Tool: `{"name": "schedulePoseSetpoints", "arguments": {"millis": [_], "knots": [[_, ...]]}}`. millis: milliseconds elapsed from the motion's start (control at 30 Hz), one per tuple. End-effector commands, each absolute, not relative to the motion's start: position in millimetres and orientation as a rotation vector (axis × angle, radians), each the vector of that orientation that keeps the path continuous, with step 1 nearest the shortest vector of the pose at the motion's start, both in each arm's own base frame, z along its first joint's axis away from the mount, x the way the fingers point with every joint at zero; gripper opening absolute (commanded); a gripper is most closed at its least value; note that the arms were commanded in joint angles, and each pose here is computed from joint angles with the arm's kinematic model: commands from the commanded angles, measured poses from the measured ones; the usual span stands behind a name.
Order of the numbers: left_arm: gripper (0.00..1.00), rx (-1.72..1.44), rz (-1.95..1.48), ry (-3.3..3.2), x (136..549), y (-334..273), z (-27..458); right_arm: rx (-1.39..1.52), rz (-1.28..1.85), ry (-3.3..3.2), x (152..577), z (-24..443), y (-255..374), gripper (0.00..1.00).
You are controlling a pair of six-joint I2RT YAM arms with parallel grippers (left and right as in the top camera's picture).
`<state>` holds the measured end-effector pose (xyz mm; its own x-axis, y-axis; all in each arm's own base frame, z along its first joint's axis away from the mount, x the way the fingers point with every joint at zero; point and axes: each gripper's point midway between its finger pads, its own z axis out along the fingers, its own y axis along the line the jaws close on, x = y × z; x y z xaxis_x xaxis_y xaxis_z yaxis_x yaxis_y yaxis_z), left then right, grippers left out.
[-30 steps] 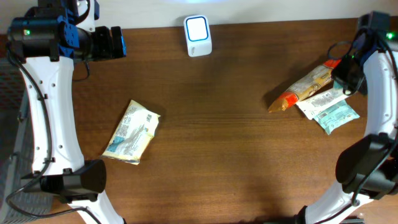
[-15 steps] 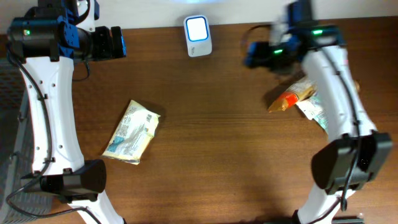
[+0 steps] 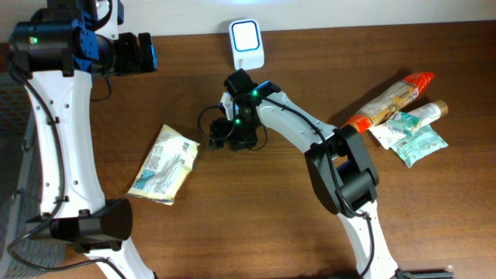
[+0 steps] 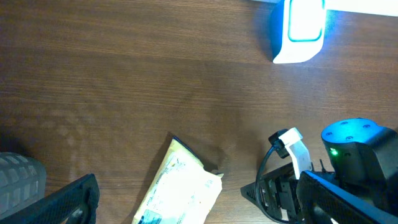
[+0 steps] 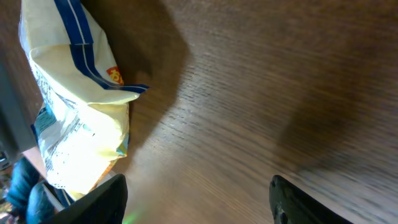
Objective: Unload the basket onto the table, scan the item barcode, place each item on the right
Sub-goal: 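Reach the right gripper to the white wipes pack and grasp it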
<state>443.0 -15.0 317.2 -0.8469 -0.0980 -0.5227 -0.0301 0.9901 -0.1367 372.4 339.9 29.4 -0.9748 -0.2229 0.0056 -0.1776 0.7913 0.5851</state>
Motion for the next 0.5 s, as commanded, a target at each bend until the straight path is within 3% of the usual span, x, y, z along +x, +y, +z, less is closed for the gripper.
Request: {"name": "schedulePoseSetpoints", "arguments": {"millis": [0,300,333,367,400,467], "knots": [[0.99,-0.071,-0.16,2.562,442.5,-13.7,322.7,0.355,-0.979,-2.832,354.7,24.5,357.6,0.7],[0.99,-0.071,-0.159,2.562,442.5,-13.6,322.7,0.325,-1.008,-2.896,334.3,-5.7,415.5,0.41],[0.99,-0.071,-0.159,2.562,442.5,-13.6,322.7,0.331,-0.988,-2.92,334.1,-10.7,418.3,0.33],[0.99,-0.071,-0.159,2.562,442.5,-13.6,322.7,0.341,-0.989,-2.928,334.5,-12.8,420.7,0.13],[0.99,-0.071,-0.159,2.562,442.5,-13.6,322.7,0.335,-0.985,-2.937,336.9,-13.2,419.2,0.04],[0.99,-0.071,-0.159,2.562,442.5,-13.6,322.7,0.312,-0.98,-2.942,342.1,-13.7,413.3,0.04]]}}
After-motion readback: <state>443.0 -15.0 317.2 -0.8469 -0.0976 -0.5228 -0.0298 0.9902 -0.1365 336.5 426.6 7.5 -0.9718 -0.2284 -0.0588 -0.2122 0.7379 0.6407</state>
